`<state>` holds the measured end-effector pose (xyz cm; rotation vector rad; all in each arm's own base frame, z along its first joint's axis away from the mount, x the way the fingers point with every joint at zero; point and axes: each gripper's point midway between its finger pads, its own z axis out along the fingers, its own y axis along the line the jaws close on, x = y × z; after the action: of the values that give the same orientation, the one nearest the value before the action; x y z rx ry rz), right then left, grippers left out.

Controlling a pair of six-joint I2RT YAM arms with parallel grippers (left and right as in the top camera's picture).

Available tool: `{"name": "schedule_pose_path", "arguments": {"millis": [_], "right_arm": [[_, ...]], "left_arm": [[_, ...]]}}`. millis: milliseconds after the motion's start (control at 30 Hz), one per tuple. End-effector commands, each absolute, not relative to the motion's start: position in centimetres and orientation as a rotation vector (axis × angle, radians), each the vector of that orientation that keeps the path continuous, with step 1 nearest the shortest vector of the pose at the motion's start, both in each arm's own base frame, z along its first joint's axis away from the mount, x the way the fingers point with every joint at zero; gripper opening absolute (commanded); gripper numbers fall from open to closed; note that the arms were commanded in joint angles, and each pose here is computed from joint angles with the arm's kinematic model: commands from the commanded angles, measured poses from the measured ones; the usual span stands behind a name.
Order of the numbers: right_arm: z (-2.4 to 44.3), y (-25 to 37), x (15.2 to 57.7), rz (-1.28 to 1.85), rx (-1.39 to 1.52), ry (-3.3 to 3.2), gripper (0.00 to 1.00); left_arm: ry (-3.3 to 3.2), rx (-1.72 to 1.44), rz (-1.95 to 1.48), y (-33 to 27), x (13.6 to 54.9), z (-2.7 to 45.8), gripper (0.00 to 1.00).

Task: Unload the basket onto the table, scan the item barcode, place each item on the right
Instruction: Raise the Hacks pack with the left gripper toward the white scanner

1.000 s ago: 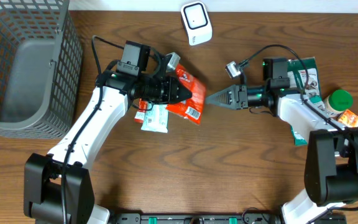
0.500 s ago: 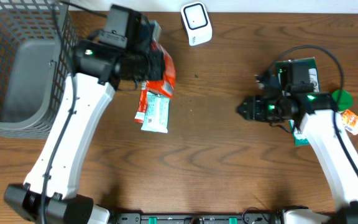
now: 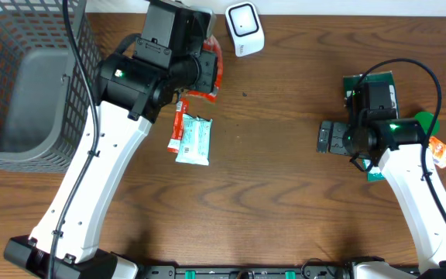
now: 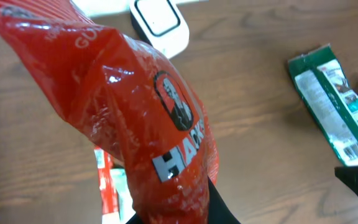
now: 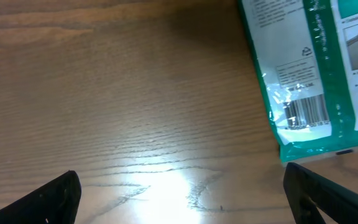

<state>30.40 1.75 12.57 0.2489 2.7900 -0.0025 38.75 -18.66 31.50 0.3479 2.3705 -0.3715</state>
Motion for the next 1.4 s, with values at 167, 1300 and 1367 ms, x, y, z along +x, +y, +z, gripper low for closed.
{"name": "schedule_pose_path", "arguments": {"millis": [167, 1300, 1367], "right_arm": [[12.9, 1.1, 30.7, -0.04, 0.286, 2.772, 0.99], [12.9, 1.1, 30.7, -0.04, 0.286, 2.772, 0.99], [12.9, 1.1, 30.7, -0.04, 0.286, 2.772, 0.99]], "left_arm": [[2.149, 0.43, -0.024, -18.4, 40.3, 36.4, 0.07], [1.547, 1.115, 0.533, -28.2, 60.8, 25.0, 0.07], [1.529, 1.132, 0.492, -28.5, 61.5, 23.8, 0.07]]}}
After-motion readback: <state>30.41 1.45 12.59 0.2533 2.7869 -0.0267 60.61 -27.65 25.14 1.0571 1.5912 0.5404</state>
